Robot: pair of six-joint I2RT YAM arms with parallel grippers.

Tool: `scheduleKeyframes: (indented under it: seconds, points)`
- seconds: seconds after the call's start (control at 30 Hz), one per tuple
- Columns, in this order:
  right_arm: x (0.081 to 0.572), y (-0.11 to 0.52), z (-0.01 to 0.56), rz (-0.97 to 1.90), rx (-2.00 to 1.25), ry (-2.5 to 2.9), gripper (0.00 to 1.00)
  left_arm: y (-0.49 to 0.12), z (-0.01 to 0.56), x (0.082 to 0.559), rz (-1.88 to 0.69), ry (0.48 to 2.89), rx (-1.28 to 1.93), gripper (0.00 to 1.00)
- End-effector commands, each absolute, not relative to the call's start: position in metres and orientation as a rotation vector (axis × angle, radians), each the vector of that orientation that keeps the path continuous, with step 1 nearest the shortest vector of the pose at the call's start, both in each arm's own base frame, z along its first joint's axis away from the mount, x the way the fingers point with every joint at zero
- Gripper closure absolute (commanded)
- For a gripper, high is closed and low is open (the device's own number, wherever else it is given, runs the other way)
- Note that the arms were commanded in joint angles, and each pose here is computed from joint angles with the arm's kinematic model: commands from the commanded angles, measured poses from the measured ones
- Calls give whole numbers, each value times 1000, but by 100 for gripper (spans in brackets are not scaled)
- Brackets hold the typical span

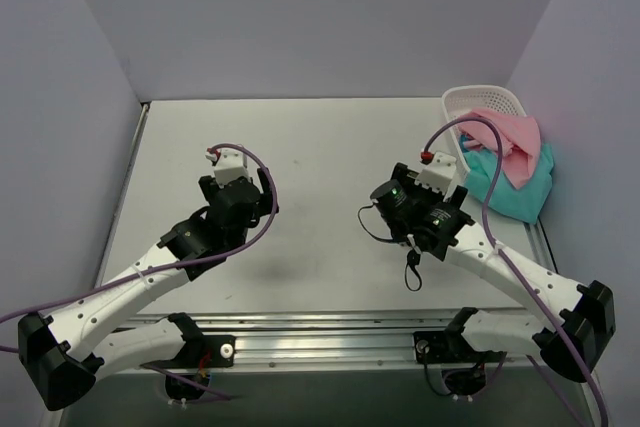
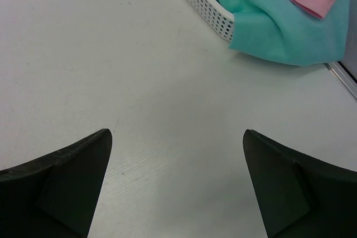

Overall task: Fold and stack the t-shirts
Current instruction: Grab the tshirt from the pile

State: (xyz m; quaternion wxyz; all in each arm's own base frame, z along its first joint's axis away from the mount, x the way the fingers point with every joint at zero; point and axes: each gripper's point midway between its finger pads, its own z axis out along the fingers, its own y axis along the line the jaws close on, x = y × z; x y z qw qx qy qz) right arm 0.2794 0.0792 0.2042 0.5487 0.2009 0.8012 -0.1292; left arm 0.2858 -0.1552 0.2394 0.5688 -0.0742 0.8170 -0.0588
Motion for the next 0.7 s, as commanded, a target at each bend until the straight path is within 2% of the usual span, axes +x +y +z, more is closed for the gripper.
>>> scheduleKeyframes:
  seconds: [0.0,0.5,0.67]
  points:
    - [278,73,223,-336,519,1824,0,-158,251,289,-173,1886,-191,6]
    - [278,86,225,-245,417,1791,0,-159,254,287,-196,1879,-190,6]
    - [307,67,248,-244,496,1806,0,-167,253,287,-234,1891,-175,6]
